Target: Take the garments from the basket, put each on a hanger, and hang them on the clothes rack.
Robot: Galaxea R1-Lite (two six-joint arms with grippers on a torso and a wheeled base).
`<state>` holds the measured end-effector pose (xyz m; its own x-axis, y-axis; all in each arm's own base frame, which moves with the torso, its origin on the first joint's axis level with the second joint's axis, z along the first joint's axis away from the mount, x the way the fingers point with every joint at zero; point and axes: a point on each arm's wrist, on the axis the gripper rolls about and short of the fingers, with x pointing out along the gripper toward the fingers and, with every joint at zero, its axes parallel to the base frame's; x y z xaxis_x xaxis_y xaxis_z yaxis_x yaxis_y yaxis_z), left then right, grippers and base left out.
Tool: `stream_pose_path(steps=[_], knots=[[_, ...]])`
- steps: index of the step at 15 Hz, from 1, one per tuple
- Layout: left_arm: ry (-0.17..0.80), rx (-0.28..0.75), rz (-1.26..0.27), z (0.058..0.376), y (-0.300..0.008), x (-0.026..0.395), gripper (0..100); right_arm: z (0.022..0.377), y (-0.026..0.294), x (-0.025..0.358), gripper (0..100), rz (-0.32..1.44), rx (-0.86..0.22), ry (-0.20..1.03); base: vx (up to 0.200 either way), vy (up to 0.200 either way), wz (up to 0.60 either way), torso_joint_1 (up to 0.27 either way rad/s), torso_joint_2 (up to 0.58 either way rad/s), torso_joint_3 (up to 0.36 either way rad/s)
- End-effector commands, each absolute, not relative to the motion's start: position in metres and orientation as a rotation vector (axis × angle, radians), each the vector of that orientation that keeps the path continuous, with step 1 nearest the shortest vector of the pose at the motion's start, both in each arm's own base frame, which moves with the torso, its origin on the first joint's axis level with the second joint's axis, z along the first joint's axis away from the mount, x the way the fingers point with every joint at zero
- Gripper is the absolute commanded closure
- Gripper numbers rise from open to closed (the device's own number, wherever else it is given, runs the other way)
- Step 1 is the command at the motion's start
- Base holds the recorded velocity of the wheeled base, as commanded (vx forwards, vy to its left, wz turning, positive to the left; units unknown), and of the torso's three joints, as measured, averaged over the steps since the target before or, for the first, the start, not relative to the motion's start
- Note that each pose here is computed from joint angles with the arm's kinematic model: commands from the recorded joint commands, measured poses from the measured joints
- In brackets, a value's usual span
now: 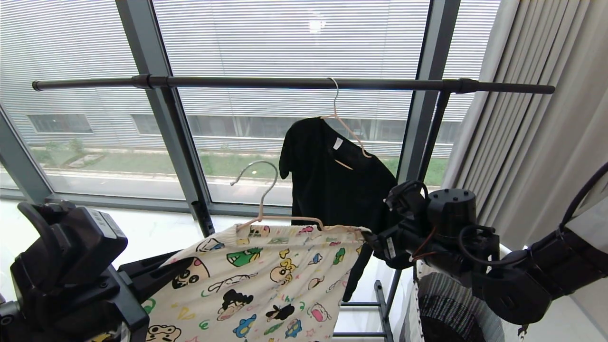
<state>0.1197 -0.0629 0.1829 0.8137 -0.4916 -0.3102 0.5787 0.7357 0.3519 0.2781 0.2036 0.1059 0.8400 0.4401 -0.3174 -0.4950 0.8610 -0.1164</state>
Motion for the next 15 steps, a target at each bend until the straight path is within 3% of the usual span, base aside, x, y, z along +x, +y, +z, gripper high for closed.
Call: stream_pose_path(steps=[1,5,10,15], knots=[[0.209,0.458,-0.594,0.181,-0.063,0.119,100,0.109,0.2,0.281,0,0.491,-0.195,0.276,0.0,0.0,0.0,0.0,0.0,0.0],[0.247,0.51,-0.608,0.173,-0.068,0.13,100,0.146,0.198,0.285,0,0.568,-0.184,0.226,0.0,0.0,0.0,0.0,0.0,0.0],[0.171,0.504,-0.566,0.171,-0.081,0.158,100,0.21,0.186,0.264,0,0.77,-0.173,0.238,0.0,0.0,0.0,0.0,0.0,0.0],[0.145,0.507,-0.582,0.171,-0.086,0.161,100,0.24,0.173,0.233,0,0.877,-0.173,0.251,0.0,0.0,0.0,0.0,0.0,0.0]])
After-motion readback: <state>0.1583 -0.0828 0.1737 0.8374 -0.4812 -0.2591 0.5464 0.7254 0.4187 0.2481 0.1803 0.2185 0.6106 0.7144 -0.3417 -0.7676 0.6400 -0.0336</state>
